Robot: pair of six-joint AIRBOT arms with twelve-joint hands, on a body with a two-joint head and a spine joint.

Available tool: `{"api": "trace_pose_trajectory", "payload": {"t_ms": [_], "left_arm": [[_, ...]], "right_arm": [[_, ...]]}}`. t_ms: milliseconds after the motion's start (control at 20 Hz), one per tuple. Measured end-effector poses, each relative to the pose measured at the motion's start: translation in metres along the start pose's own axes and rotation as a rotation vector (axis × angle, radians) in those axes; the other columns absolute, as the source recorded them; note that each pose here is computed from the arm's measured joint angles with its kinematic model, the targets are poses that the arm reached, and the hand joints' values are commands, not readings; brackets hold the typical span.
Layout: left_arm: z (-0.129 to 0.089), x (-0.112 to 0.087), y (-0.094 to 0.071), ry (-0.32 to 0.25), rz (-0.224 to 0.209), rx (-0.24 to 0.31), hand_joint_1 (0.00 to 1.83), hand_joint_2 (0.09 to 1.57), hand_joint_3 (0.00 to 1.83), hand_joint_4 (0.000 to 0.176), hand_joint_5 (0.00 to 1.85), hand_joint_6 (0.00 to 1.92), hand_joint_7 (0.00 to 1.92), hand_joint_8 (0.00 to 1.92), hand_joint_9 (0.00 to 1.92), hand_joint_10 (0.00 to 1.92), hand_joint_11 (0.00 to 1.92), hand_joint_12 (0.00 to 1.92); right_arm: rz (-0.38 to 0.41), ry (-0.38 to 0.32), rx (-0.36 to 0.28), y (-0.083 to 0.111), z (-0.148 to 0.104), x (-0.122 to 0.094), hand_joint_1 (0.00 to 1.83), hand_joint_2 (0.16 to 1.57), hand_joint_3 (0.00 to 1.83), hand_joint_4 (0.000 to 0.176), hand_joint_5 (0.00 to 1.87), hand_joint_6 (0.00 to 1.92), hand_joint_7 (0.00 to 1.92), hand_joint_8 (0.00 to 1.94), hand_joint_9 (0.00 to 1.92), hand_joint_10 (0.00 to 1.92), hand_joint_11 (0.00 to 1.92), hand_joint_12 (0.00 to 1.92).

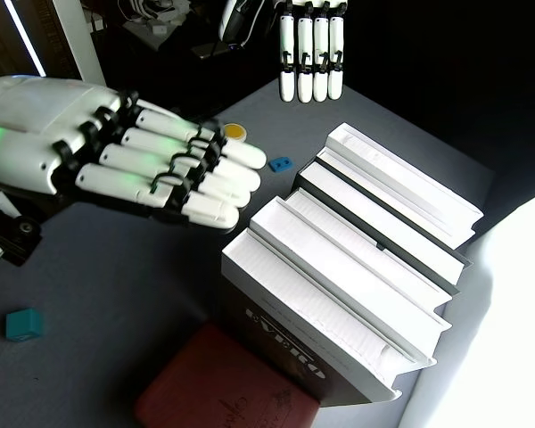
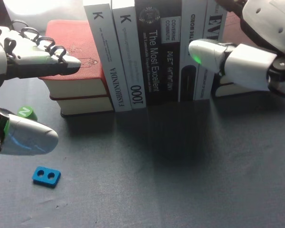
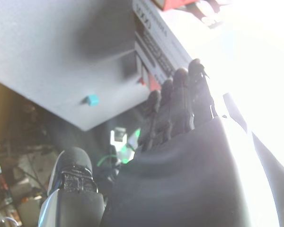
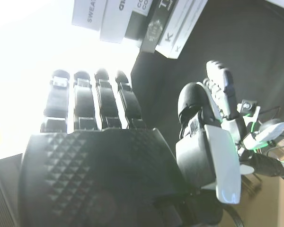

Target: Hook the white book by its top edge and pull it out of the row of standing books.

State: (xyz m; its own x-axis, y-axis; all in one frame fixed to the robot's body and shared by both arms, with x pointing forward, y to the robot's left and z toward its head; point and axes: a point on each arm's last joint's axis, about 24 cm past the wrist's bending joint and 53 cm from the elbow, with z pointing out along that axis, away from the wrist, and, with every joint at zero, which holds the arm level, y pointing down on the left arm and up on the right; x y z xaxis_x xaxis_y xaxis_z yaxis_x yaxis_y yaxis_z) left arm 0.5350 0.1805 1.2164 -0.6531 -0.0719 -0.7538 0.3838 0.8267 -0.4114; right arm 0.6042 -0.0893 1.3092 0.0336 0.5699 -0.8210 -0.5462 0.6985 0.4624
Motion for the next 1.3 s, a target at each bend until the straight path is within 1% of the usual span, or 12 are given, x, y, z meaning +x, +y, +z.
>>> {"api": "trace_pose_trajectory", "payload": {"t_ms": [150,250,350,550,650,800,1000,1100,1200,1300], "left_arm": [[0.0,-0.002,0.004,-0.003,-0.007,-0.006,0.0,1.15,0.01,0.0,0.0,0.0,0.0,0.0,0.0,0.0,0.0,0.0],[-0.001,-0.003,0.006,-0.005,-0.011,-0.009,0.0,1.16,0.01,0.0,0.0,0.0,0.0,0.0,0.0,0.0,0.0,0.0],[-0.001,-0.003,0.006,-0.005,-0.011,-0.009,0.0,1.16,0.01,0.0,0.0,0.0,0.0,0.0,0.0,0.0,0.0,0.0],[-0.001,-0.004,0.009,-0.007,-0.015,-0.012,0.0,1.16,0.01,0.0,0.02,0.01,0.02,0.01,0.0,0.0,0.0,0.0],[0.002,-0.007,0.007,-0.004,-0.011,-0.008,0.0,1.16,0.01,0.0,0.03,0.01,0.02,0.01,0.0,0.0,0.0,0.0],[0.003,-0.009,0.008,-0.008,-0.011,-0.007,0.0,1.16,0.01,0.0,0.01,0.0,0.0,0.0,0.0,0.0,0.0,0.0],[0.002,-0.01,0.007,-0.012,-0.013,-0.004,0.0,1.16,0.01,0.0,0.0,0.0,0.0,0.0,0.0,0.0,0.0,0.0],[0.001,-0.014,0.011,-0.023,-0.021,-0.007,0.0,1.16,0.01,0.0,0.0,0.0,0.0,0.0,0.0,0.0,0.0,0.0],[0.001,-0.015,0.013,-0.024,-0.025,-0.01,0.0,1.16,0.01,0.0,0.0,0.0,0.0,0.0,0.0,0.0,0.0,0.0],[0.001,-0.014,0.011,-0.022,-0.022,-0.008,0.0,1.16,0.01,0.0,0.0,0.0,0.0,0.0,0.0,0.0,0.0,0.0]], "right_arm": [[-0.007,-0.016,0.011,-0.008,0.008,0.0,0.0,1.31,0.02,0.0,0.06,0.01,0.05,0.0,0.01,0.01,0.0,0.0],[-0.005,-0.024,0.011,-0.01,0.016,0.001,0.0,1.31,0.02,0.0,0.06,0.01,0.05,0.0,0.01,0.01,0.0,0.0],[-0.024,-0.037,0.006,-0.012,0.023,0.002,0.0,1.3,0.01,0.0,0.08,0.01,0.06,0.0,0.03,0.02,0.0,0.0],[-0.044,-0.039,0.018,-0.022,0.032,0.006,0.0,1.3,0.01,0.0,0.08,0.01,0.06,0.0,0.02,0.01,0.0,0.0],[-0.05,-0.035,0.03,-0.027,0.034,0.009,0.0,1.3,0.01,0.0,0.08,0.01,0.06,0.0,0.02,0.01,0.0,0.0],[-0.084,-0.006,0.019,-0.026,0.038,0.021,0.0,1.3,0.01,0.0,0.07,0.01,0.06,0.0,0.02,0.01,0.0,0.0],[-0.097,-0.006,0.014,-0.026,0.037,0.022,0.0,1.3,0.01,0.0,0.08,0.01,0.06,0.0,0.02,0.01,0.0,0.0],[-0.102,-0.005,0.014,-0.026,0.037,0.023,0.0,1.3,0.0,0.0,0.1,0.01,0.08,0.01,0.04,0.02,0.01,0.0],[-0.122,-0.008,0.014,-0.026,0.036,0.023,0.0,1.3,0.0,0.0,0.1,0.02,0.08,0.01,0.04,0.02,0.01,0.01],[-0.14,-0.003,0.011,-0.023,0.031,0.026,0.0,1.3,0.0,0.0,0.09,0.01,0.07,0.0,0.03,0.01,0.0,0.0]]}}
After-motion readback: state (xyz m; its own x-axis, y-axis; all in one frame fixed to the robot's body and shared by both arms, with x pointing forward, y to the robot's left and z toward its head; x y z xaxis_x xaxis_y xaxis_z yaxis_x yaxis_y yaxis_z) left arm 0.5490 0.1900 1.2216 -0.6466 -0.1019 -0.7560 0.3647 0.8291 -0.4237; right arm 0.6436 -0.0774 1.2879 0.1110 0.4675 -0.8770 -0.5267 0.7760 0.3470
